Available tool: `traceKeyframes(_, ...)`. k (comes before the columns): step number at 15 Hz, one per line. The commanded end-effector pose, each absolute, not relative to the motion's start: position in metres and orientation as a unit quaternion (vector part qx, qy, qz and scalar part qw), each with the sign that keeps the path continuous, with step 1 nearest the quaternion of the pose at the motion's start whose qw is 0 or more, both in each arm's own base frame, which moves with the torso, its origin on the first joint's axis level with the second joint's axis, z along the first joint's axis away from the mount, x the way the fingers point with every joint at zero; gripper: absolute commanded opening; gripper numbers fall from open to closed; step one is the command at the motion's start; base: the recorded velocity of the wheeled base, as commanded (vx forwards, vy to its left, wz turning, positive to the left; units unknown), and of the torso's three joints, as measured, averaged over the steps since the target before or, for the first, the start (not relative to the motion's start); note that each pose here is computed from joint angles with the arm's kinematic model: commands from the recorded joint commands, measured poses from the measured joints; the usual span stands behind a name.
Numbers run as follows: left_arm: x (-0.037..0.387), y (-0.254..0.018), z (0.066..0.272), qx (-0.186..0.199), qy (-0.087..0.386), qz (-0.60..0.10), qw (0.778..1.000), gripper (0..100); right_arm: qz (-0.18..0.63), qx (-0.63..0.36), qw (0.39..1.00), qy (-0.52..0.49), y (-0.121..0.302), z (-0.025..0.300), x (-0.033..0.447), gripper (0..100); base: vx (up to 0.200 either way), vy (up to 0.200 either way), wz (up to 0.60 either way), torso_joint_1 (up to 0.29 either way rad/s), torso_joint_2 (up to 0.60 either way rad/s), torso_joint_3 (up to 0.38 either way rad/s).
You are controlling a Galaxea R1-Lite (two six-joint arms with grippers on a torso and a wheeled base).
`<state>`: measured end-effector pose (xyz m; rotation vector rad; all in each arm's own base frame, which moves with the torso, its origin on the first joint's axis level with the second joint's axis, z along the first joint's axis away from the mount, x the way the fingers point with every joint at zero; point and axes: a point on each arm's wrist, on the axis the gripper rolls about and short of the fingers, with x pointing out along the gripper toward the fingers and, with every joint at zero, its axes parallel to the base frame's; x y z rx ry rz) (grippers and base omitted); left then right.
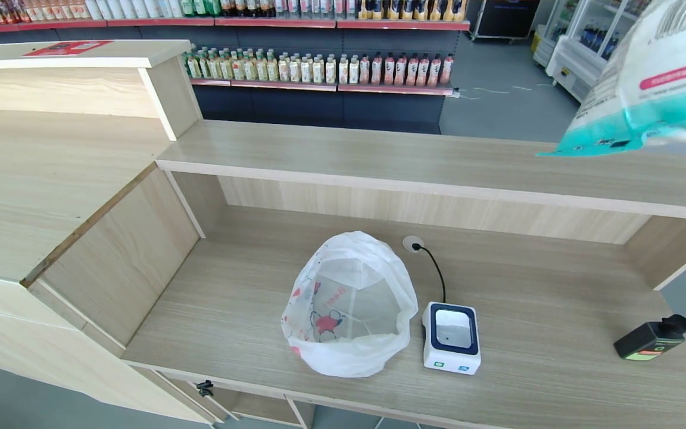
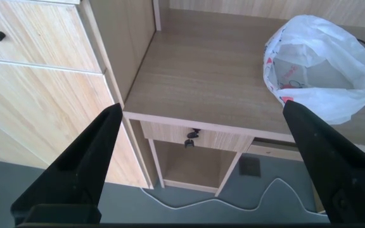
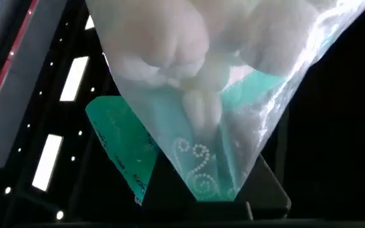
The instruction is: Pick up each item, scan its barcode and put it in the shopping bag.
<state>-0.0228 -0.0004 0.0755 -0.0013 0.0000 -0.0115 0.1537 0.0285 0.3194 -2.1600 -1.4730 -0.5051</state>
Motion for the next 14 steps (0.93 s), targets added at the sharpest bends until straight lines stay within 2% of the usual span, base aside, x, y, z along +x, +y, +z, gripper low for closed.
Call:
traceKeyframes(1,-0.023,0.000,0.075,-0.001,0.000,-0.005,1.000,100,-0.186,-0.738,0.223,-0.609,0.054,0.330,0.147,0,0.000,0.000,0.00,0.000,0.00,0.000)
traceKeyframes(5,-0.023,0.000,0.076,-0.001,0.001,-0.005,1.000,100,-0.116,-0.708,0.148,-0.681,0.060,0.320,0.155,0,0.000,0.000,0.00,0.000,0.00,0.000)
traceKeyframes(10,-0.023,0.000,0.075,-0.001,0.000,-0.005,1.000,100,-0.113,-0.689,0.099,-0.709,0.057,0.323,0.139,0,0.000,0.000,0.00,0.000,0.00,0.000)
traceKeyframes(14,-0.023,0.000,0.075,-0.001,0.000,-0.005,1.000,100,-0.144,-0.675,0.067,-0.720,0.053,0.336,0.116,0,0.000,0.000,0.00,0.000,0.00,0.000)
